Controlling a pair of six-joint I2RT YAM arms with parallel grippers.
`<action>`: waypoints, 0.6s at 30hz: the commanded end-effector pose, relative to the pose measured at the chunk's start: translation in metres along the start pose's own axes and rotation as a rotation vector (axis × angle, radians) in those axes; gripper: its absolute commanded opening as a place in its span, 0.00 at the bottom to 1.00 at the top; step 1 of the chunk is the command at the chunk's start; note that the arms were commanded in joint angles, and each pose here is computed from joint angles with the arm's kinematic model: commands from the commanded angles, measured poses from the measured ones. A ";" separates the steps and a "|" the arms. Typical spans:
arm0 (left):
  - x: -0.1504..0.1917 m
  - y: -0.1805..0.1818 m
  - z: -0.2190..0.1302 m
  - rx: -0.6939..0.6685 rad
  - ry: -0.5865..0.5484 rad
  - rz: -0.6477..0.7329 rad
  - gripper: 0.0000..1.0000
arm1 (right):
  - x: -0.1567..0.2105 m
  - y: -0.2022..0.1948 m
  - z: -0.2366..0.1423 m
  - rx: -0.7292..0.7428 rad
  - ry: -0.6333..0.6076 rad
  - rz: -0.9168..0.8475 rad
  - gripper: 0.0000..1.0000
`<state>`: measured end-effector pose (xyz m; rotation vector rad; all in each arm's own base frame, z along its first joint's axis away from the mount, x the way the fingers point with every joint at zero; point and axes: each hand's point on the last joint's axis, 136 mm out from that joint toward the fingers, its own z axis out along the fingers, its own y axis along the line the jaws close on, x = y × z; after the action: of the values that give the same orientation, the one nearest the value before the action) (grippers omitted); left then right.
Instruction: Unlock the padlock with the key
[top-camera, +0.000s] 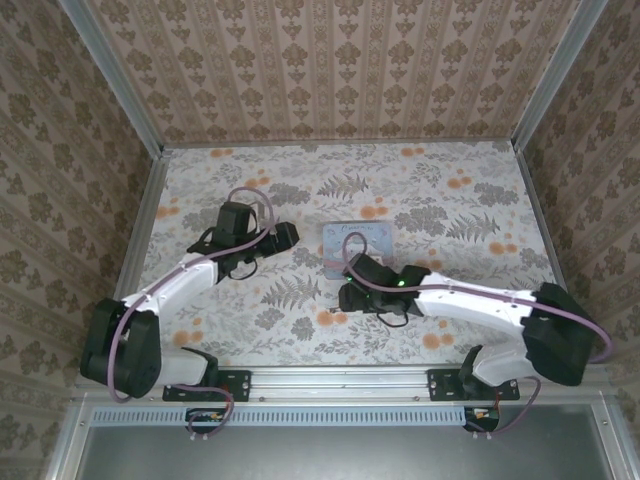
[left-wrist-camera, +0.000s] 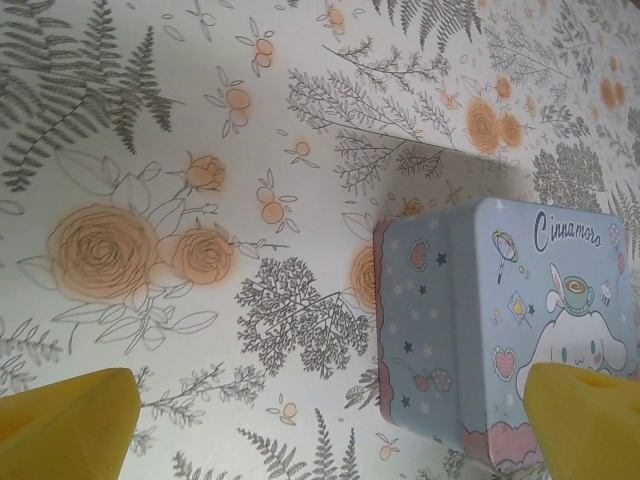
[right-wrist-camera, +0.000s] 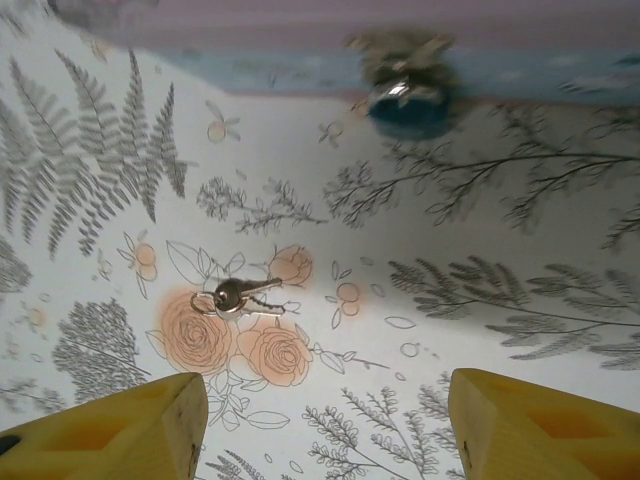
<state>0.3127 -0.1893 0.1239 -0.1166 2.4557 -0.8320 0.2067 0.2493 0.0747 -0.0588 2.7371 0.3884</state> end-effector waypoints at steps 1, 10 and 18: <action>0.006 -0.003 -0.012 0.017 0.010 -0.016 1.00 | -0.003 0.007 0.008 0.065 -0.014 -0.020 0.67; 0.014 0.011 -0.027 -0.020 -0.004 -0.032 1.00 | 0.010 0.029 0.036 0.102 0.015 -0.074 0.68; 0.012 0.014 -0.032 -0.010 -0.018 -0.040 1.00 | 0.017 0.034 0.053 0.135 0.028 -0.072 0.69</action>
<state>0.2910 -0.1667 0.1309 -0.1644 2.4428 -0.8212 0.2010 0.2932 0.0292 -0.1728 2.7939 0.2018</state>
